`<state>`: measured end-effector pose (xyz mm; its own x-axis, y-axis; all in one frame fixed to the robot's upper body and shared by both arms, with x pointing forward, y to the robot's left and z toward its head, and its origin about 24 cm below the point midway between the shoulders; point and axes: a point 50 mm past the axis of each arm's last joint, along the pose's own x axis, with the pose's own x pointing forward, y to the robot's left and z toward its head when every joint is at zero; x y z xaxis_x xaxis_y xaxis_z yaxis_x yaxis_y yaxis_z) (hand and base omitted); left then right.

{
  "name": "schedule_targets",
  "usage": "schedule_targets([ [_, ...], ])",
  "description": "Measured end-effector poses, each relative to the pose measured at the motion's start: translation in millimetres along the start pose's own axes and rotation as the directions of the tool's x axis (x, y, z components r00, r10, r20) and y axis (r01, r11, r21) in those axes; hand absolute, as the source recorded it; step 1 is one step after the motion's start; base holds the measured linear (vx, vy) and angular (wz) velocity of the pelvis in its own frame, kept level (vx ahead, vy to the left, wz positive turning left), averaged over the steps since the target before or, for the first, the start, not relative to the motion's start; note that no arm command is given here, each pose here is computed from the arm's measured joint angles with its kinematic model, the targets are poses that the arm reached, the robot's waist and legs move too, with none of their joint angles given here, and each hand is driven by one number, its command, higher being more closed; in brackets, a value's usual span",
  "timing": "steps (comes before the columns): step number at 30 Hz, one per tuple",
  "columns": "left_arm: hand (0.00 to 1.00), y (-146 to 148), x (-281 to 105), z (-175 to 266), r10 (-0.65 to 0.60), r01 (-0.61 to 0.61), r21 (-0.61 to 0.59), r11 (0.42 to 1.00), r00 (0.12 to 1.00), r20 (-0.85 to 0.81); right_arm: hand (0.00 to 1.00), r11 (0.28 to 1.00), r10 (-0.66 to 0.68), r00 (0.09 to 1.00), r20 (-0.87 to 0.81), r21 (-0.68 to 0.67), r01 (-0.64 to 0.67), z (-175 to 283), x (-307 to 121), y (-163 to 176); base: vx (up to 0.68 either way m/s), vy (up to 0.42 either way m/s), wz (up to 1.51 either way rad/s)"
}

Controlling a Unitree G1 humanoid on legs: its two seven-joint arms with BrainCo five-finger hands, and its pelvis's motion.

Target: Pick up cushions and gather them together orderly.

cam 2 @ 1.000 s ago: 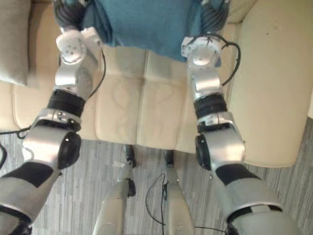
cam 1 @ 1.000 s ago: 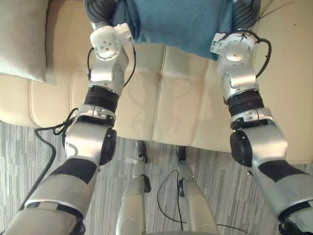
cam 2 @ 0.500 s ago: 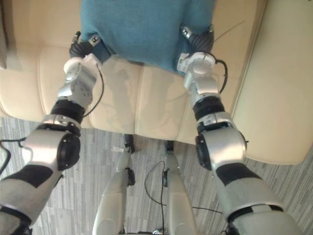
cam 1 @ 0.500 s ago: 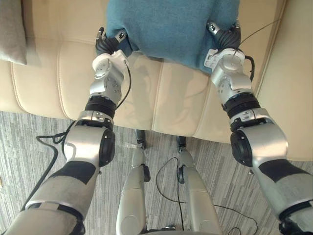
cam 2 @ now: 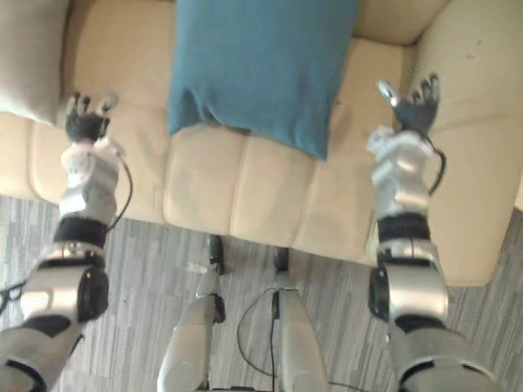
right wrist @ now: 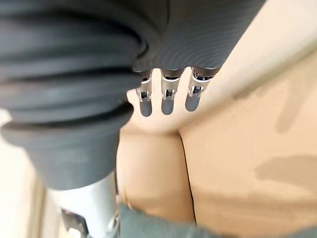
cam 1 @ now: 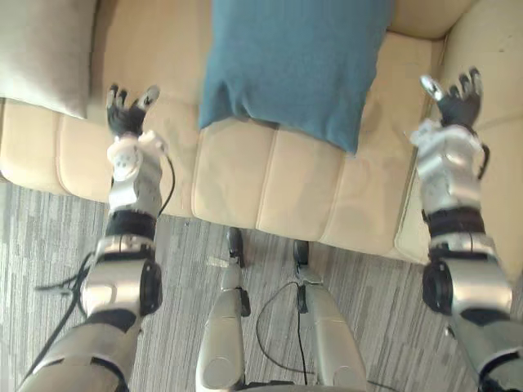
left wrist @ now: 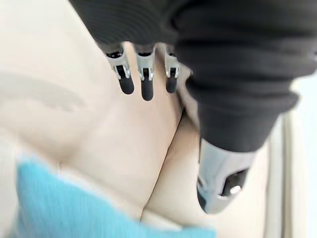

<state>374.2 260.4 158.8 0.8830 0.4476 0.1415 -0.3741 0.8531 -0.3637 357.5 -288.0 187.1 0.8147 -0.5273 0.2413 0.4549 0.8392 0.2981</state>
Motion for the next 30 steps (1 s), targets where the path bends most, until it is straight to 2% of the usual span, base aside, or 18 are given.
schedule_targets([
  [2,0.00,18,-22,-31,0.026,-0.025,0.009,1.000,0.998,-0.060,0.00,1.000,-0.026,0.998,-0.060,0.006,0.026,-31,-25,-23,0.04,-0.037,0.01],
  [6,0.00,44,-97,-119,0.080,-0.072,0.037,0.997,0.945,-0.317,0.00,0.995,-0.100,0.930,-0.353,-0.006,0.104,-120,-105,-62,0.06,-0.020,0.02],
  [9,0.00,69,-170,-183,0.128,-0.075,0.115,0.991,0.810,-0.572,0.00,0.986,-0.160,0.760,-0.630,-0.061,0.157,-187,-195,-86,0.10,-0.007,0.04],
  [12,0.00,87,-219,-214,0.177,-0.043,0.202,0.978,0.678,-0.714,0.00,0.975,-0.210,0.591,-0.779,-0.123,0.185,-217,-257,-103,0.12,0.006,0.01],
  [15,0.00,106,-263,-234,0.249,-0.075,0.248,0.966,0.536,-0.807,0.00,0.962,-0.243,0.423,-0.873,-0.161,0.221,-234,-308,-115,0.11,0.011,-0.03],
  [17,0.00,116,-282,-239,0.276,-0.069,0.277,0.958,0.466,-0.840,0.00,0.954,-0.262,0.366,-0.893,-0.184,0.235,-237,-322,-123,0.09,0.003,-0.03],
  [20,0.00,124,-293,-241,0.303,-0.041,0.317,0.948,0.425,-0.853,0.00,0.955,-0.266,0.341,-0.902,-0.199,0.218,-237,-329,-125,0.06,0.009,-0.05],
  [24,0.00,132,-304,-242,0.331,-0.032,0.347,0.937,0.389,-0.860,0.00,0.963,-0.256,0.317,-0.913,-0.214,0.161,-240,-334,-124,0.05,0.006,-0.08],
  [30,0.00,133,-307,-242,0.321,-0.007,0.345,0.939,0.384,-0.866,0.00,0.968,-0.243,0.309,-0.919,-0.209,0.139,-241,-335,-122,0.03,0.016,-0.15],
])
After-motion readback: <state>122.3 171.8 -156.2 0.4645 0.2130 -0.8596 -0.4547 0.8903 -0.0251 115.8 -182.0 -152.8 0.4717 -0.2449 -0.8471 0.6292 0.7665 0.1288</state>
